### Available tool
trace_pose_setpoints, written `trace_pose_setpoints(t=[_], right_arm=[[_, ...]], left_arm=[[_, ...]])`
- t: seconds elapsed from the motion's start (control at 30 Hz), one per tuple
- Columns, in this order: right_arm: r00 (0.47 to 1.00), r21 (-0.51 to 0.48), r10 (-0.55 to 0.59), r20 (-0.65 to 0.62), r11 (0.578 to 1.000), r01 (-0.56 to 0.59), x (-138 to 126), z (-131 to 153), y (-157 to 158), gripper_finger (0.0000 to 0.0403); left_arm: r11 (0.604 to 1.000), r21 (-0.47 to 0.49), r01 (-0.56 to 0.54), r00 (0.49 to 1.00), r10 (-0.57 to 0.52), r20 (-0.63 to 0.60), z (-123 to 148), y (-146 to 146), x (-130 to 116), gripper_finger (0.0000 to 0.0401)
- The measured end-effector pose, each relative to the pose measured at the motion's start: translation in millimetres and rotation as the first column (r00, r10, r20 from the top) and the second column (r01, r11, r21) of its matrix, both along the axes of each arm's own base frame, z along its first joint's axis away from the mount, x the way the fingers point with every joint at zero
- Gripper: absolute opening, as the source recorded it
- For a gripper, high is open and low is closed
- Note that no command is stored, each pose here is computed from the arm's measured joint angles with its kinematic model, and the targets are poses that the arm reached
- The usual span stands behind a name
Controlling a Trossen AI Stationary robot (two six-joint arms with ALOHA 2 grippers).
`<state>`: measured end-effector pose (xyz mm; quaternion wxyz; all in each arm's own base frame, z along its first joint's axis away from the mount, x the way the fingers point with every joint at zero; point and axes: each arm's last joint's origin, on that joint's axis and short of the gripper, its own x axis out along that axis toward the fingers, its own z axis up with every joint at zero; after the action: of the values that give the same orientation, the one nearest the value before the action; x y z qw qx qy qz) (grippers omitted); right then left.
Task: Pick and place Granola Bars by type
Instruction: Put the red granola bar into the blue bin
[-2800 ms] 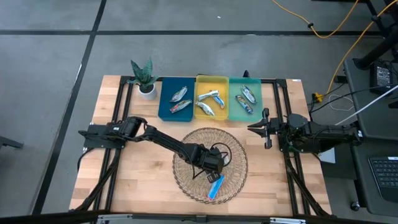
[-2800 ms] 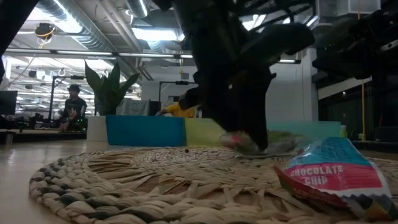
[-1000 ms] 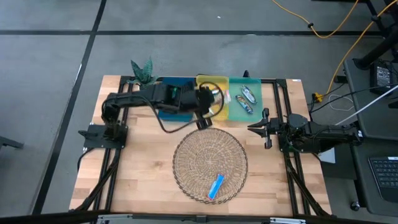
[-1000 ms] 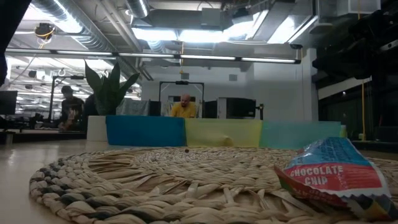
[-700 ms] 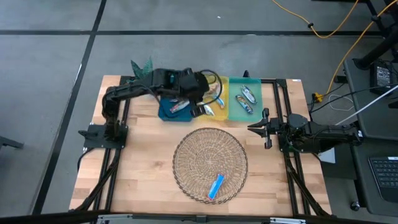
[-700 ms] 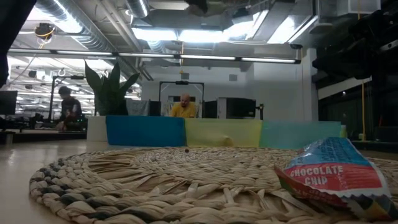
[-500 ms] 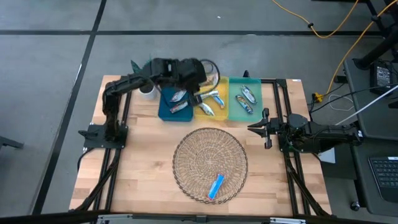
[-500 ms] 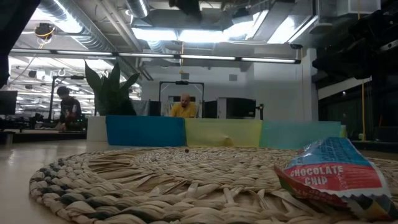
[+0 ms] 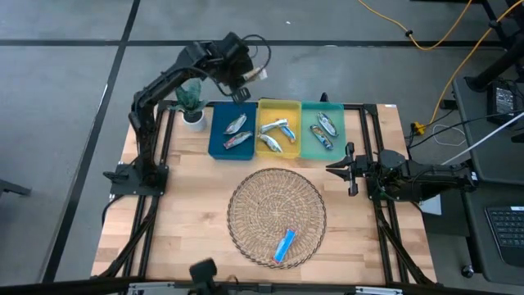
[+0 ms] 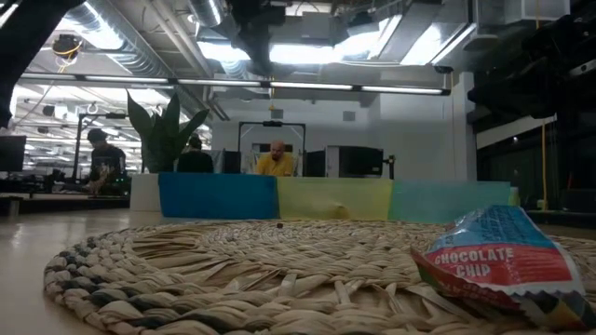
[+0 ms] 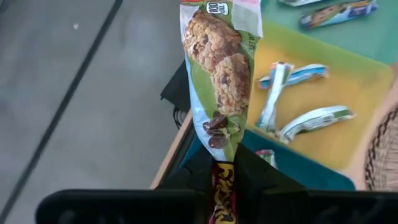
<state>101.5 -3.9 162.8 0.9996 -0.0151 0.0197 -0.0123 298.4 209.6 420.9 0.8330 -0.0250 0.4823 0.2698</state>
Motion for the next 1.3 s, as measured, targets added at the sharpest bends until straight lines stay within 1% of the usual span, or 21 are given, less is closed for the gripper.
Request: trace_pose_setpoints(t=[0.13, 0.27, 0.43, 0.53, 0.8, 1.03, 1.3], right_arm=[[1.000, 0.000, 0.000, 0.000, 1.000, 0.000, 0.0, 0.0, 0.0, 0.0049], [1.000, 0.000, 0.000, 0.000, 1.000, 0.000, 0.0, 0.0, 0.0, 0.0048], [1.000, 0.000, 0.000, 0.000, 1.000, 0.000, 0.0, 0.0, 0.0, 0.0048], [1.000, 0.000, 0.000, 0.000, 1.000, 0.000, 0.0, 0.0, 0.0, 0.0048], [1.000, 0.000, 0.000, 0.000, 1.000, 0.000, 0.0, 0.0, 0.0, 0.0048], [1.000, 0.000, 0.000, 0.000, 1.000, 0.000, 0.0, 0.0, 0.0, 0.0048], [1.000, 0.000, 0.000, 0.000, 1.000, 0.000, 0.0, 0.0, 0.0, 0.0049]], left_arm=[[0.998, -0.059, -0.021, 1.000, 0.020, -0.017, -19.8, 22.3, -6.8, 0.0020], [0.995, -0.088, -0.048, 0.997, 0.043, -0.064, -46.8, 37.9, -9.2, 0.0019], [0.990, -0.124, -0.074, 0.992, 0.061, -0.111, -83.8, 50.2, -9.5, 0.0018], [0.988, -0.129, -0.084, 0.991, 0.069, -0.118, -102.0, 55.0, -8.7, 0.0018], [0.984, -0.131, -0.119, 0.987, 0.103, -0.124, -136.9, 62.3, -9.5, 0.0018], [0.979, -0.165, -0.123, 0.982, 0.096, -0.165, -166.1, 59.5, -12.4, 0.0018], [0.974, -0.182, -0.135, 0.974, 0.097, -0.204, -191.1, 56.1, -17.3, 0.0018]])
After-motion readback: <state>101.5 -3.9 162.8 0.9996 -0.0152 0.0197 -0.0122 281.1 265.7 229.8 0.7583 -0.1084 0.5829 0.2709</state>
